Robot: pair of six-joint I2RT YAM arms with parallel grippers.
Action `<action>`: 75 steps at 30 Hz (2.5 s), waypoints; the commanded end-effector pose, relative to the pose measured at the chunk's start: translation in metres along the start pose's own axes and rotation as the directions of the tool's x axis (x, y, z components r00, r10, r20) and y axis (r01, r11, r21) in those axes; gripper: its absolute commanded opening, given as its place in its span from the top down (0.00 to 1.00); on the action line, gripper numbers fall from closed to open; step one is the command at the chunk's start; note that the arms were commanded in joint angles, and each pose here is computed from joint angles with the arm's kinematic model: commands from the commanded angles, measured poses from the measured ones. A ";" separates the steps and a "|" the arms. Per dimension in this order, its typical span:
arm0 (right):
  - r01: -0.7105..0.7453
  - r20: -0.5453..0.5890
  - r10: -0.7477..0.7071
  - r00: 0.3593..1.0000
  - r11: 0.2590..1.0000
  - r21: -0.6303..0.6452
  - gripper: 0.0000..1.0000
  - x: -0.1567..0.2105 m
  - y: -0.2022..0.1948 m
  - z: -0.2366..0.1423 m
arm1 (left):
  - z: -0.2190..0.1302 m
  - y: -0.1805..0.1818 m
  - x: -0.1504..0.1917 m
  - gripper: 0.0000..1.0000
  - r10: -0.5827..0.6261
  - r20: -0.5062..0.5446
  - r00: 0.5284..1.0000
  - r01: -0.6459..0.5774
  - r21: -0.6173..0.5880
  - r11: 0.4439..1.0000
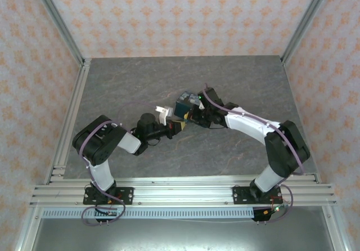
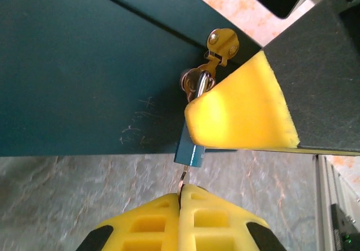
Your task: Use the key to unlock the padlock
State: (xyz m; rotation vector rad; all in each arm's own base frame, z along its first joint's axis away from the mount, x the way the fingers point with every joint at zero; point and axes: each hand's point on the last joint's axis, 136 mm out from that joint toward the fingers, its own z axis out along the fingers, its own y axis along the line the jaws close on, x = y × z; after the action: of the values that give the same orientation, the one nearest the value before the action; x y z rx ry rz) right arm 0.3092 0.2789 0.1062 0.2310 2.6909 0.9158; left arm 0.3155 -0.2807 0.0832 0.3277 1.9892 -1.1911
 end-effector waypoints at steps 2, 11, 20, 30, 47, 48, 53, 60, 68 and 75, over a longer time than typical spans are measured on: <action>0.037 -0.084 -0.039 0.996 0.999 -0.023 1.00 0.035 0.002 0.018 | -0.006 -0.015 -0.014 1.00 0.089 0.065 0.994 -0.090 0.014 0.996; 0.001 -0.097 -0.004 0.995 0.999 -0.032 1.00 0.041 -0.003 0.024 | -0.015 -0.006 -0.003 0.85 0.114 0.025 0.993 -0.113 -0.063 0.992; -0.056 -0.080 0.053 0.995 0.998 -0.032 1.00 0.034 -0.012 0.027 | -0.027 0.001 0.005 0.64 0.096 0.016 0.995 -0.094 -0.112 0.989; -0.072 -0.079 0.068 0.995 0.997 -0.041 1.00 0.033 -0.015 0.032 | -0.043 0.010 0.018 0.59 -0.004 -0.025 1.000 -0.001 -0.173 0.985; -0.119 -0.067 0.115 0.991 0.991 -0.057 1.00 0.034 -0.024 0.036 | -0.026 0.021 0.024 0.64 -0.495 0.113 0.862 0.506 -0.103 0.857; -0.121 -0.067 0.117 0.991 0.991 -0.057 1.00 0.034 -0.024 0.036 | -0.025 0.021 0.024 0.65 -0.502 0.114 0.857 0.513 -0.103 0.852; -0.131 -0.065 0.127 0.990 0.989 -0.063 1.00 0.034 -0.024 0.036 | -0.021 0.019 0.024 0.66 -0.533 0.126 0.837 0.544 -0.087 0.834; -0.151 -0.069 0.146 0.987 0.986 -0.076 1.00 0.034 -0.023 0.037 | -0.017 0.024 0.026 0.67 -0.575 0.146 0.805 0.589 -0.077 0.805; -0.157 -0.075 0.151 0.986 0.984 -0.083 1.00 0.034 -0.022 0.038 | -0.009 0.023 0.019 0.68 -0.585 0.155 0.796 0.598 -0.057 0.799; -0.163 -0.078 0.156 0.985 0.983 -0.084 1.00 0.034 -0.022 0.039 | -0.005 0.025 0.018 0.66 -0.594 0.157 0.789 0.607 -0.050 0.793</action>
State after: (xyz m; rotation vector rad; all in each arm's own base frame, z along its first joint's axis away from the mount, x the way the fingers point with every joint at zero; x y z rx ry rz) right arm 0.2919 0.2951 0.0650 0.3526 2.6885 1.0987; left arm 0.3077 -0.2609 0.0426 -0.4839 2.1499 -1.4077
